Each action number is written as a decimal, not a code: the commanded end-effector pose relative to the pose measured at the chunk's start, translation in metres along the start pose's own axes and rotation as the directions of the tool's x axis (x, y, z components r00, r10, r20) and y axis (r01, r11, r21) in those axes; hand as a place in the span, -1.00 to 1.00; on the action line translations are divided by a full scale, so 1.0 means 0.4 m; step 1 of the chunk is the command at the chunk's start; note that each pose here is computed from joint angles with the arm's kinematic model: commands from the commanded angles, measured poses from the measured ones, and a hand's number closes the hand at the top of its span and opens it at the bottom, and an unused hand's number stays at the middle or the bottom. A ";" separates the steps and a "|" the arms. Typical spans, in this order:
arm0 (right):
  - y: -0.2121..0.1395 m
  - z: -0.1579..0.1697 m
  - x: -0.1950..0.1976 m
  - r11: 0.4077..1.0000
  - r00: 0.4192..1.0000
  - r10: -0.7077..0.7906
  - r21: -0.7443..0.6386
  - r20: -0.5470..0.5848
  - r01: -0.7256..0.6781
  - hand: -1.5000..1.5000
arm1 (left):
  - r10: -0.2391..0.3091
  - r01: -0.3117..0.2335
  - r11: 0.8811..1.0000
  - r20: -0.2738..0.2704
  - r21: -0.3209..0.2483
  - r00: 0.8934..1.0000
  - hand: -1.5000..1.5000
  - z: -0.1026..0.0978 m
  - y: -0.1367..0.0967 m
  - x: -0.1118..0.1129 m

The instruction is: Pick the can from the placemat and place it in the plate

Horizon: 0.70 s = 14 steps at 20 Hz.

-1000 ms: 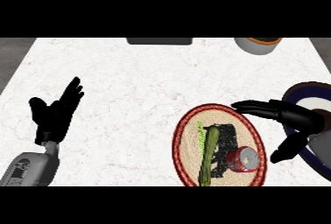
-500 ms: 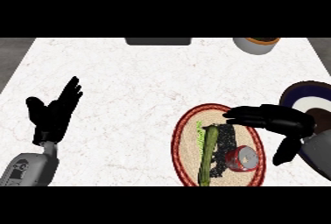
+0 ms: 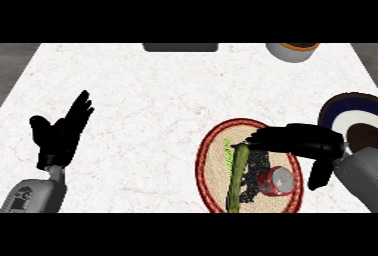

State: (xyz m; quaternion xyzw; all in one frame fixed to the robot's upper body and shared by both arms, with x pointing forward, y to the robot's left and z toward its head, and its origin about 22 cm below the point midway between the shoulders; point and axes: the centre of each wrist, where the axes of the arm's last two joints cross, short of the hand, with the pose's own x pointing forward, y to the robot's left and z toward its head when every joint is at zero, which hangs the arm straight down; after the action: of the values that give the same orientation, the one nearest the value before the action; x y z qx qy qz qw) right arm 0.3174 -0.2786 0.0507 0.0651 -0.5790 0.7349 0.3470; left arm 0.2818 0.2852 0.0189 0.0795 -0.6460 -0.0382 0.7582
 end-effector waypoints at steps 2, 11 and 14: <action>-0.015 -0.037 0.023 0.998 1.000 -0.004 0.070 0.012 0.003 -1.00 | 0.002 -0.002 1.000 -0.010 0.003 1.000 0.00 -0.011 -0.033 0.031; 0.029 -0.082 0.032 0.998 0.999 0.029 0.056 -0.021 -0.028 -1.00 | -0.001 0.001 1.000 0.000 0.009 1.000 0.00 -0.009 -0.012 0.058; 0.053 -0.074 0.023 0.995 0.998 0.057 0.086 -0.028 -0.055 -1.00 | 0.005 -0.005 1.000 -0.006 -0.005 1.000 0.00 -0.002 -0.010 0.055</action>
State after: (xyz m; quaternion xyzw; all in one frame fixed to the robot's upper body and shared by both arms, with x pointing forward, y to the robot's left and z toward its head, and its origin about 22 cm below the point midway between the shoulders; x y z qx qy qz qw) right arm 0.3084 -0.2486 0.0330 0.0409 -0.5590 0.7570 0.3358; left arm 0.2818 0.2814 0.0265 0.0801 -0.6455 -0.0387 0.7586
